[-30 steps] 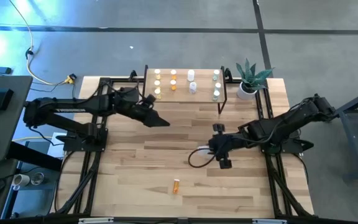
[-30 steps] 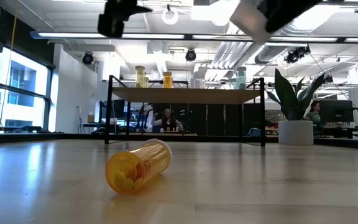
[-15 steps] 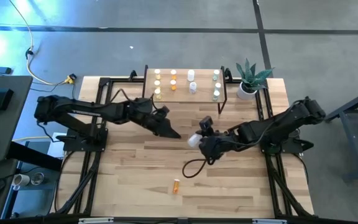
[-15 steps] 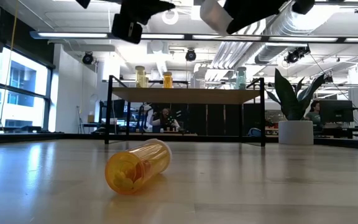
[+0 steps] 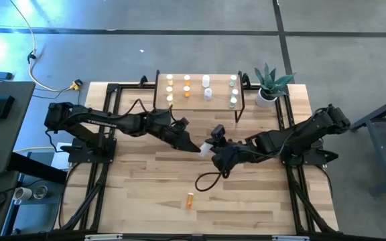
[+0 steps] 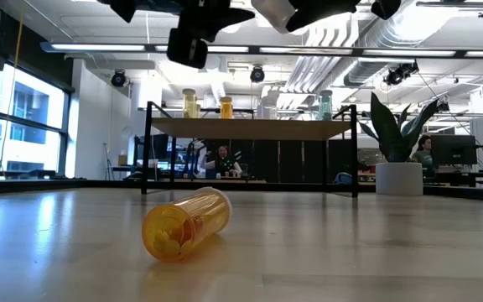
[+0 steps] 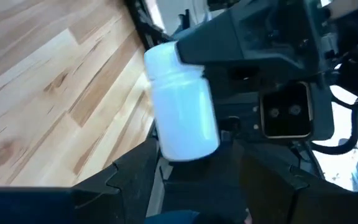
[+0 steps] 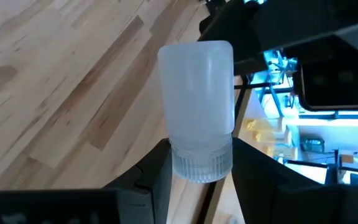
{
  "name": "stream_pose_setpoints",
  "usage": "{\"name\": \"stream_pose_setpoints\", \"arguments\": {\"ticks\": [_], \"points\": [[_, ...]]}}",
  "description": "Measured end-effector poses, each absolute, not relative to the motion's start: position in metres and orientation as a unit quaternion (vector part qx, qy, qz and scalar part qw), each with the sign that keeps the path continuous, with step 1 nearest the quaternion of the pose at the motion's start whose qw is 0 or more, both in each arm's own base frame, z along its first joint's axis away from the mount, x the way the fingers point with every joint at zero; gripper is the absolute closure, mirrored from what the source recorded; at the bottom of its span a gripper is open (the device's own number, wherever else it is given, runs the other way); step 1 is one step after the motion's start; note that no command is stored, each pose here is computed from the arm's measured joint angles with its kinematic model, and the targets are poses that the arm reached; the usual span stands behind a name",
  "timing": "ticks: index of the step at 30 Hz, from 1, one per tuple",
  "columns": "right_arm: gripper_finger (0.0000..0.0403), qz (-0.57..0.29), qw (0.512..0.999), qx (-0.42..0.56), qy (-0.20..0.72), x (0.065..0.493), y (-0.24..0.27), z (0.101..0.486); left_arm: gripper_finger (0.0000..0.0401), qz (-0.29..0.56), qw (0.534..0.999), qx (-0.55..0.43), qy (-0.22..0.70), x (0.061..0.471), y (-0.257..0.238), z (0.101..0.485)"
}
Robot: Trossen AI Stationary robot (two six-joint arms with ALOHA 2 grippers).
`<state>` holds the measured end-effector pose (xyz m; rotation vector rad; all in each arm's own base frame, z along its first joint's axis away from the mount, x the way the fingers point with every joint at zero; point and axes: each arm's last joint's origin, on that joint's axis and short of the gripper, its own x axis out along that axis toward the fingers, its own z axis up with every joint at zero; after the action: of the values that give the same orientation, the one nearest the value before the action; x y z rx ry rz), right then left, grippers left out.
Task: Pick and place medicine bottles onto shelf by color
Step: Put the white pill bottle on the shelf and align it to the other white pill bottle
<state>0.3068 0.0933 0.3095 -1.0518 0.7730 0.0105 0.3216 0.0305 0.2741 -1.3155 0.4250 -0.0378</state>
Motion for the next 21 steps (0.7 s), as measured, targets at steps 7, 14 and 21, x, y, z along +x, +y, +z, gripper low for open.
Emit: {"name": "stream_pose_setpoints", "arguments": {"ticks": [7, 14, 21], "points": [[0.0277, -0.002, 0.801, -0.489, 0.345, 0.3101, 0.0919, 0.3124, 0.0199, -0.019, 0.77, -0.607, 0.196, 0.3249, 0.0309, 0.2708], [0.0277, -0.015, 0.808, -0.484, 0.335, 0.3141, 0.0862, 0.3151, 0.0199, -0.024, 0.772, -0.606, 0.19, 0.3257, 0.0313, 0.2719], [0.0277, -0.009, 0.801, -0.503, 0.325, 0.3163, 0.085, 0.3171, 0.0199, -0.027, 0.771, -0.606, 0.192, 0.3256, 0.0312, 0.2719]]}}
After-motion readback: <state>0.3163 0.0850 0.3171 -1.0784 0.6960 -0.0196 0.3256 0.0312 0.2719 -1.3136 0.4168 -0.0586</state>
